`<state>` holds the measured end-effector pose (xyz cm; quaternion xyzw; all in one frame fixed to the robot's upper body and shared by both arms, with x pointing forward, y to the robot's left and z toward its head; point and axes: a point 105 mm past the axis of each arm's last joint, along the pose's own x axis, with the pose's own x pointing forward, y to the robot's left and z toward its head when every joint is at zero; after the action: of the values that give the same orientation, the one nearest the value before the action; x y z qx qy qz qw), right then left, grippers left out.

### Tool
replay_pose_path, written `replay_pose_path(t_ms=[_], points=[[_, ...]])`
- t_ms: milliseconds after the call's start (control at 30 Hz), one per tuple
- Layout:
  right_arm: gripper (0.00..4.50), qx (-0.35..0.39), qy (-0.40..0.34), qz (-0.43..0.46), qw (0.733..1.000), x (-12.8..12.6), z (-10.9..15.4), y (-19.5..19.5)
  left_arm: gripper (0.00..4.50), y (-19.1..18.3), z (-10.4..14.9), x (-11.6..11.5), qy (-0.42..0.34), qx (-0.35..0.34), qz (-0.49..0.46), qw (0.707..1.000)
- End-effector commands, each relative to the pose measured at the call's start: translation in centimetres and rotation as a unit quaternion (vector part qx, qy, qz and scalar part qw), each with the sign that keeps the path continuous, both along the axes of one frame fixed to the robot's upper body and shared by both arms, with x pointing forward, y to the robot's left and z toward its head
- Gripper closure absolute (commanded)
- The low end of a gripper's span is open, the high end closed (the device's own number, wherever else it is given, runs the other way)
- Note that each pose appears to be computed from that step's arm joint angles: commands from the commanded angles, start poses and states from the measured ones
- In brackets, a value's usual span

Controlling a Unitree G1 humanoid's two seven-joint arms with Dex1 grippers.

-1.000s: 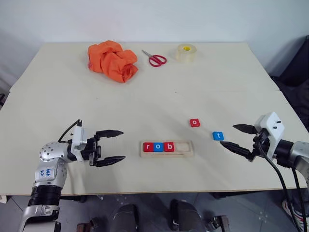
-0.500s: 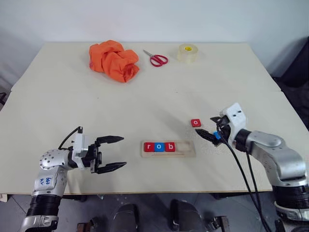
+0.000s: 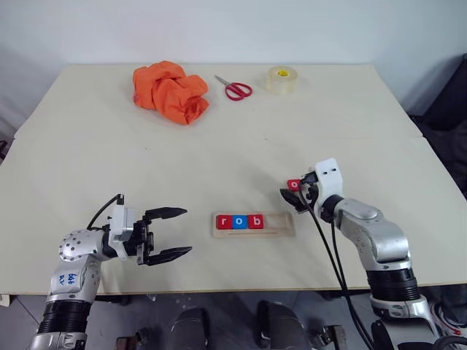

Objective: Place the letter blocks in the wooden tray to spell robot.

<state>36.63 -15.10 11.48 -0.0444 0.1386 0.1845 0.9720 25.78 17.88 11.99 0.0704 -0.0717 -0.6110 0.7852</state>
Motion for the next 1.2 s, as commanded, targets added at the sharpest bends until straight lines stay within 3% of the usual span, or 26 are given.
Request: replay_pose_path(t_ms=[33,267,433,600,767,933,1200], points=[[0.65,0.005,-0.016,-0.019,1.0,0.1,0.7,0.0,0.0,0.0,0.9,-0.2,-0.019,-0.004,-0.003,1.0],[3.03,0.008,-0.031,-0.052,0.998,0.6,1.1,-0.7,0.0,0.0,1.0,0.1,-0.018,-0.003,-0.006,1.0],[3.05,0.034,-0.089,-0.078,0.992,0.1,3.6,-1.2,0.0,-0.2,1.1,0.3,-0.018,-0.002,-0.013,1.0],[3.05,0.045,-0.12,-0.076,0.989,-2.6,5.4,-1.7,0.0,-0.2,1.0,0.4,-0.012,0.0,-0.023,1.0],[3.05,0.012,-0.105,-0.03,0.994,-6.6,4.1,-2.8,0.0,-0.3,0.9,0.6,-0.006,0.001,-0.035,0.999],[3.05,-0.008,-0.041,-0.021,0.999,-9.5,0.8,-3.4,0.0,-0.3,1.0,0.8,-0.006,0.002,-0.043,0.999],[3.05,0.029,-0.009,-0.074,0.997,-10.1,-0.9,-3.3,0.0,-0.3,1.0,0.7,-0.006,0.003,-0.045,0.999]])
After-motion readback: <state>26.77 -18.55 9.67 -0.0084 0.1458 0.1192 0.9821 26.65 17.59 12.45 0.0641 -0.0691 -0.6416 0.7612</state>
